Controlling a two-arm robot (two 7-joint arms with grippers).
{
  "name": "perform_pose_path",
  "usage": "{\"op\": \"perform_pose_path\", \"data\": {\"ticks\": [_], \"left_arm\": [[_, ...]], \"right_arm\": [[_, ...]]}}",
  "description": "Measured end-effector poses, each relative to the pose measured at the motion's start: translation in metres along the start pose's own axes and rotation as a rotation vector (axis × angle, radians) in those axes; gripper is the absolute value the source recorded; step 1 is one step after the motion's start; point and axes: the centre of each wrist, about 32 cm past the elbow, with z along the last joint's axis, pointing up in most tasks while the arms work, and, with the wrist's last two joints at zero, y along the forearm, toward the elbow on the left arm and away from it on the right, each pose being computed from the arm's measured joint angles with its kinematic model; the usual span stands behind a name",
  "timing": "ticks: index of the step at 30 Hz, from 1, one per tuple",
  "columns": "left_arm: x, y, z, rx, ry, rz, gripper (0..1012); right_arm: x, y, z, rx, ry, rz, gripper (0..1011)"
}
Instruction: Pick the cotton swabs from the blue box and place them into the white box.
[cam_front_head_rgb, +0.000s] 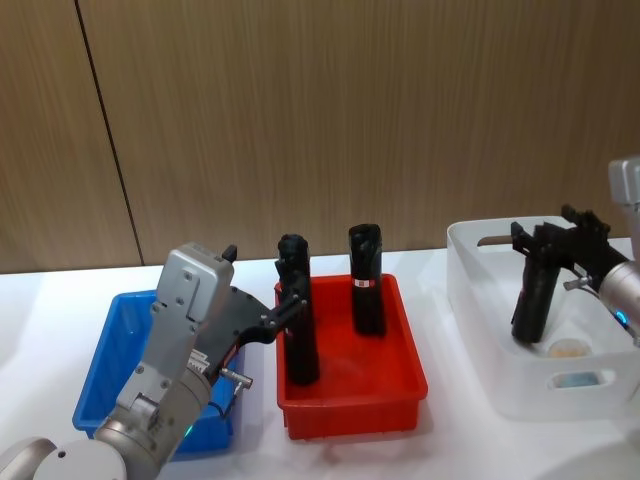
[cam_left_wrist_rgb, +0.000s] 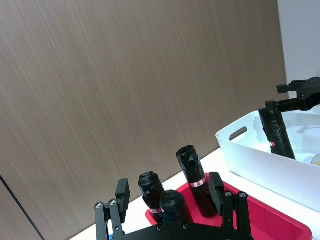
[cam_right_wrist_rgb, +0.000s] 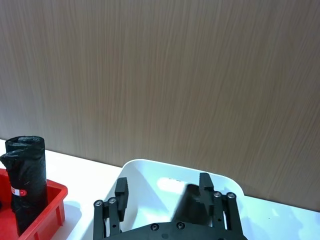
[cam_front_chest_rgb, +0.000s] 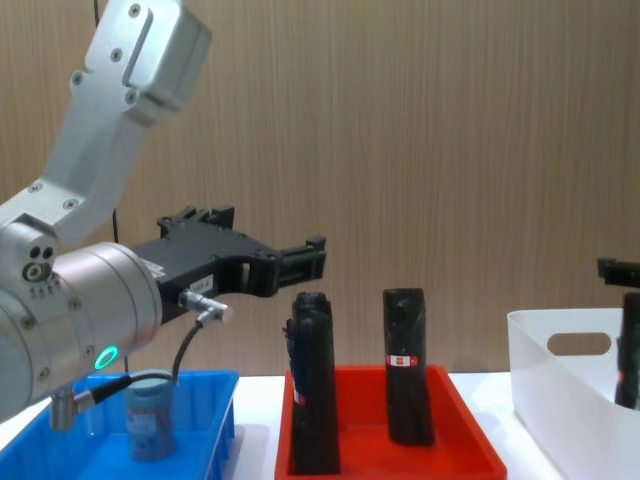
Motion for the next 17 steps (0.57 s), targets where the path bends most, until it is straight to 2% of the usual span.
{"op": "perform_pose_path", "data": {"ticks": [5, 17], "left_arm": [[0.0000, 0.0000, 0.0000, 0.000, 0.000, 0.000, 1004], [0.0000, 0.0000, 0.0000, 0.000, 0.000, 0.000, 1004]], "right_arm": [[-0.0002, -0.0002, -0.0004, 0.005, 0.007, -0.006, 997], [-0.0008, -0.0010, -0.0017, 0.011, 0.014, -0.012, 1002]]}}
